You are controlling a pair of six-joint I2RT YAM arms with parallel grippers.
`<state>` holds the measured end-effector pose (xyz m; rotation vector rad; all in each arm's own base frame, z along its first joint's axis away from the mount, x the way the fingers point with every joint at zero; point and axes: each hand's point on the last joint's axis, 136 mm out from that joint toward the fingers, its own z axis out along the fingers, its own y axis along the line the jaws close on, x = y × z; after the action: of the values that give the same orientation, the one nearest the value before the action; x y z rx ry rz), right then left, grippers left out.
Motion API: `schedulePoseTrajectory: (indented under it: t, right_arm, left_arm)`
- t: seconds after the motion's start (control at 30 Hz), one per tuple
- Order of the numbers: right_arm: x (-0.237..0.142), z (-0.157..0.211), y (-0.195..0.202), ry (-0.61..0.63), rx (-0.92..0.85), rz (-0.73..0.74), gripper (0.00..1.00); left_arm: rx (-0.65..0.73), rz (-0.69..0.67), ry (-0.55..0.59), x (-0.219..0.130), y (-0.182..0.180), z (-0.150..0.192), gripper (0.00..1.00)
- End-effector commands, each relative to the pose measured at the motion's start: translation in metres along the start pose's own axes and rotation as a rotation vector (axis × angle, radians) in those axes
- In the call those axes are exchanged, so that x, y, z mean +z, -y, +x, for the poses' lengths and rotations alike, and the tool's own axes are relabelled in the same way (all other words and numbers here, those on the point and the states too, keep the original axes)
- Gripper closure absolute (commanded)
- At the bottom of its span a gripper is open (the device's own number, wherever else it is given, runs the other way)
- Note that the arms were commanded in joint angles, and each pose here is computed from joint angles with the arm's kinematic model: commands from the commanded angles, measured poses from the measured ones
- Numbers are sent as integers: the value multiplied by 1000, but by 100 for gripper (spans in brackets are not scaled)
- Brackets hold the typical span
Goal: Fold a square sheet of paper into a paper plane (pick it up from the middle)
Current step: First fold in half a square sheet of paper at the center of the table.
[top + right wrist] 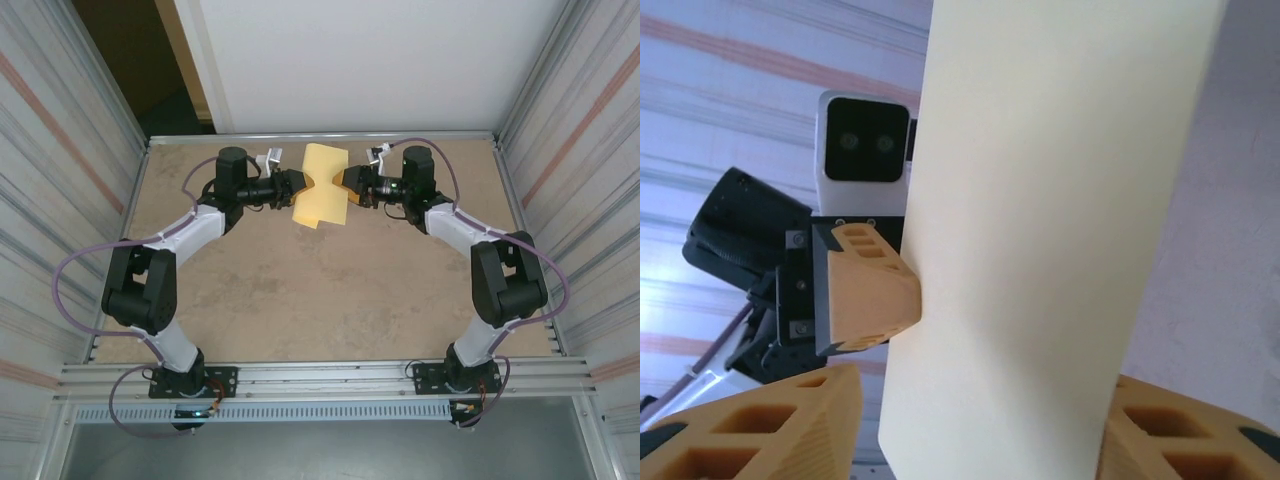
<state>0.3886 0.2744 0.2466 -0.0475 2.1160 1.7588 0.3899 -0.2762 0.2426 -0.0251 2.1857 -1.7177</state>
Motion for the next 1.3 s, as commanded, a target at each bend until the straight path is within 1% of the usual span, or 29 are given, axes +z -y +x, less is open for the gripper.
schedulePoseTrajectory:
  t: [0.0,0.1,0.17,0.3,0.37,0.4,0.47,0.53,0.6,0.67,0.73,0.83,0.93,1.07,1.2,1.27]
  right_arm:
    - [-7,1,-10,3,-18,8,58]
    - [-6,1,-3,1,8,44,70]
    - [-6,0,0,1,26,63,81]
    - [-7,0,2,9,42,85,96]
    - [-9,0,3,16,46,105,100]
    - [-11,1,3,19,47,118,100]
    - [-16,5,4,18,49,145,100]
    - [-25,10,7,18,56,195,100]
    - [-38,14,14,31,74,268,100]
    - [-54,19,18,43,93,334,100]
    - [-70,26,14,54,86,382,100]
    - [-88,37,6,60,62,454,100]
    - [-92,44,-1,49,42,490,100]
    - [-74,56,11,-25,6,571,100]
    - [-50,63,46,-97,-10,728,100]
    - [-34,67,61,-135,-12,759,100]
  left_arm:
    - [-8,-14,-13,1,-7,3,71]
    - [-10,-21,-17,-1,-8,6,71]
    - [-9,-24,-19,-2,-9,8,70]
    - [-11,-48,-16,-5,-13,12,69]
    - [-15,-67,-12,-6,-17,14,66]
    - [-17,-78,-7,-8,-19,15,63]
    - [-21,-111,5,-11,-25,18,54]
    - [-21,-172,33,-19,-34,20,41]
    - [-25,-238,62,-28,-46,22,30]
    - [-32,-296,89,-39,-56,25,23]
    - [-34,-345,114,-49,-66,31,17]
    - [-29,-393,134,-60,-72,39,12]
    - [-22,-396,150,-69,-69,47,9]
    - [4,-396,159,-76,-66,67,3]
    - [-7,-416,158,-86,-72,88,1]
    - [-18,-424,166,-89,-77,95,1]
